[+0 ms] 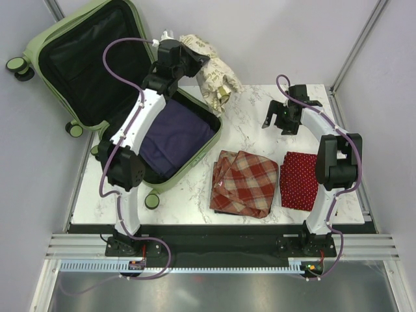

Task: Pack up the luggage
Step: Place the clothes in the luggage.

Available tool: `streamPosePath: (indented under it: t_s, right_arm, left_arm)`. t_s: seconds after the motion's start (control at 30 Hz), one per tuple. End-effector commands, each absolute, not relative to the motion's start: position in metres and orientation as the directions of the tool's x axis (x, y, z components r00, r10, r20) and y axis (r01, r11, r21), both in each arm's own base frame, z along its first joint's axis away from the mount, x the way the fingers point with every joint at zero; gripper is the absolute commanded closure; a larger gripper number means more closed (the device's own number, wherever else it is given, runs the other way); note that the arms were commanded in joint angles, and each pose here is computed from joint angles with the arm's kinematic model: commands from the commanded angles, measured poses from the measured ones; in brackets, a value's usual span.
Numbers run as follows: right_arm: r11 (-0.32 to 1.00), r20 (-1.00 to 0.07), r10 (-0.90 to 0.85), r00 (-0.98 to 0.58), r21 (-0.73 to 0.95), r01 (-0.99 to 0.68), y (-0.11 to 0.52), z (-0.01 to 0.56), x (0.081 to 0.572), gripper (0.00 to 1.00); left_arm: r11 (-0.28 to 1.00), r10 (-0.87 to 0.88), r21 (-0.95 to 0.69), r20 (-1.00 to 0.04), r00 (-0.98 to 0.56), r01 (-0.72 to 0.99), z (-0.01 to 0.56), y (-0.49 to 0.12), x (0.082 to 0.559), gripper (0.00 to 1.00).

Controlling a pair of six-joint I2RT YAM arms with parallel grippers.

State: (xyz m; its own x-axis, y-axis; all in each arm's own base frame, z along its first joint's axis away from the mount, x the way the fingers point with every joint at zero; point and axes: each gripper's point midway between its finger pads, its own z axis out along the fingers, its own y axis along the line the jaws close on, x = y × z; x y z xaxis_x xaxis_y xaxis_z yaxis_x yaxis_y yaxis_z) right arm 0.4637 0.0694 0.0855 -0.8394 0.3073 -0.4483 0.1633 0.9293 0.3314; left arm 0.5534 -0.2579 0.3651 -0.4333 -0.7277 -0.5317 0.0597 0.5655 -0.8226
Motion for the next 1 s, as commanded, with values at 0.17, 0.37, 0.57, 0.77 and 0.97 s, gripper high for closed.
streamPosePath:
  t_s: [0.17, 0.37, 0.57, 0.77, 0.97]
  right_arm:
    - [0.935, -0.48, 0.301, -0.824, 0.318, 0.157, 0.065, 0.096, 0.457, 0.02]
    - [0.937, -0.483, 0.294, -0.825, 0.316, 0.149, 0.065, 0.098, 0.455, 0.02]
    - [0.933, -0.474, 0.296, -0.83, 0.33, 0.144, 0.069, 0.096, 0.456, 0.02]
    - [0.932, -0.471, 0.297, -0.831, 0.333, 0.144, 0.069, 0.096, 0.456, 0.02]
    - [0.932, -0.466, 0.294, -0.835, 0.334, 0.142, 0.07, 0.094, 0.452, 0.02]
  left_arm:
    - [0.455, -0.798, -0.859, -0.51, -0.321, 0.235, 0.441, -0.253, 0.563, 0.98]
    - [0.443, -0.838, -0.887, -0.46, -0.292, 0.129, 0.358, -0.198, 0.565, 0.98]
    - [0.57, -0.772, -0.821, -0.543, -0.331, 0.018, 0.259, -0.165, 0.547, 0.98]
    - [0.597, -0.777, -0.796, -0.543, -0.318, -0.101, 0.205, -0.143, 0.522, 0.98]
    - [0.604, -0.795, -0.756, -0.548, -0.261, -0.254, 0.179, -0.115, 0.496, 0.98]
